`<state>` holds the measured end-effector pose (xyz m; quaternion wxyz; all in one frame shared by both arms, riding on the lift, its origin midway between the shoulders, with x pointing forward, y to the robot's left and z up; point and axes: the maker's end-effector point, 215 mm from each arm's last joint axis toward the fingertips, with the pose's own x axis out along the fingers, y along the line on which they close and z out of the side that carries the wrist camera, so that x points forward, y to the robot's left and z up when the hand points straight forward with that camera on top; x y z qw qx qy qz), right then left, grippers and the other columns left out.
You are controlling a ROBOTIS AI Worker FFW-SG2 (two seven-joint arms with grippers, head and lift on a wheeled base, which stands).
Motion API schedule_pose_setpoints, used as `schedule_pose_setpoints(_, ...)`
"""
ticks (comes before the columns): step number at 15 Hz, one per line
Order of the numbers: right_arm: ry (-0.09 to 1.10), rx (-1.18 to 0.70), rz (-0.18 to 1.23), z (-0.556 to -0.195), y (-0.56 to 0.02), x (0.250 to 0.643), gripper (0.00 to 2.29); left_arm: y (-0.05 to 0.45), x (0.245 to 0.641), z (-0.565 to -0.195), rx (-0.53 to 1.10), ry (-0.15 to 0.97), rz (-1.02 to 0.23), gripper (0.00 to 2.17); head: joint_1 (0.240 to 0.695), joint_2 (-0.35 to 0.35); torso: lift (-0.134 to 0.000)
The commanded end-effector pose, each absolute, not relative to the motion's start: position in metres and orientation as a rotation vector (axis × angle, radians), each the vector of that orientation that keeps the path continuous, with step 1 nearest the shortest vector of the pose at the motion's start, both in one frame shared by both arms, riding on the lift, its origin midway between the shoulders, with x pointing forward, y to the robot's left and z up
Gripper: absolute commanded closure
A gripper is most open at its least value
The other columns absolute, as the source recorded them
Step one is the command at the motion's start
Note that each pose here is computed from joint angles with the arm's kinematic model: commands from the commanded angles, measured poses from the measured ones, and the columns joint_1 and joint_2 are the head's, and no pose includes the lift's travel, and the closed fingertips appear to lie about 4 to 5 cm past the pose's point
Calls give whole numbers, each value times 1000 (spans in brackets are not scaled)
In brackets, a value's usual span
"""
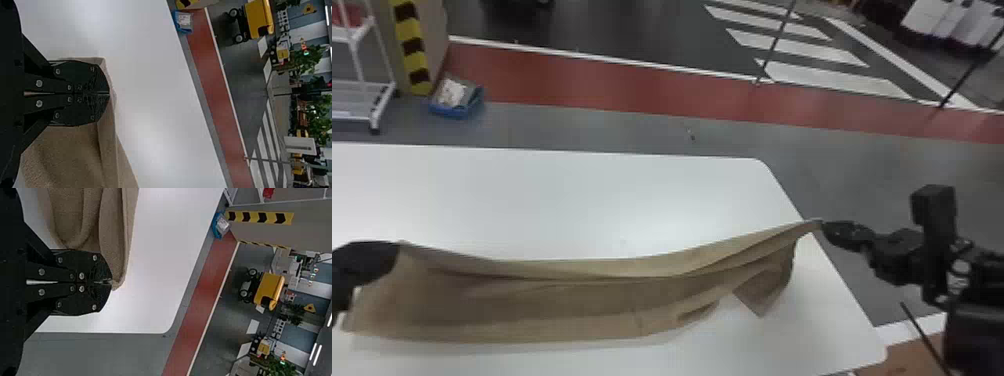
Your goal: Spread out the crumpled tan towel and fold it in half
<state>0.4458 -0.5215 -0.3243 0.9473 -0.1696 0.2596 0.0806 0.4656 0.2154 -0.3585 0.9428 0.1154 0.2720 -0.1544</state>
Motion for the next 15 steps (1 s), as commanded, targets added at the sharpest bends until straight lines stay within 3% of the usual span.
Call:
schedule_pose_setpoints(1,526,-386,158,-291,-521,454,1214,236,488,-314,201,476,-276,1717,695,-350,-120)
schedule_pose_setpoints(3,533,-406,138,-272,-526,466,1214,242,510,-288,198,433,-261,1723,695,-340,-120)
schedule_pose_setpoints(6,549,-392,88,-265,-526,503,1214,243,568,-281,186,433,-269,1730,685,-310,-120)
schedule_pose_setpoints(10,555,-397,63,-255,-515,580,1214,231,658,-248,173,401,-306,1733,621,-277,-120)
schedule_pose_setpoints(12,553,-407,59,-242,-509,615,1214,225,687,-236,195,379,-308,1730,557,-250,-120)
schedule_pose_setpoints(15,482,-470,38,-184,-494,675,1214,217,730,-195,233,292,-305,1730,502,-231,-120)
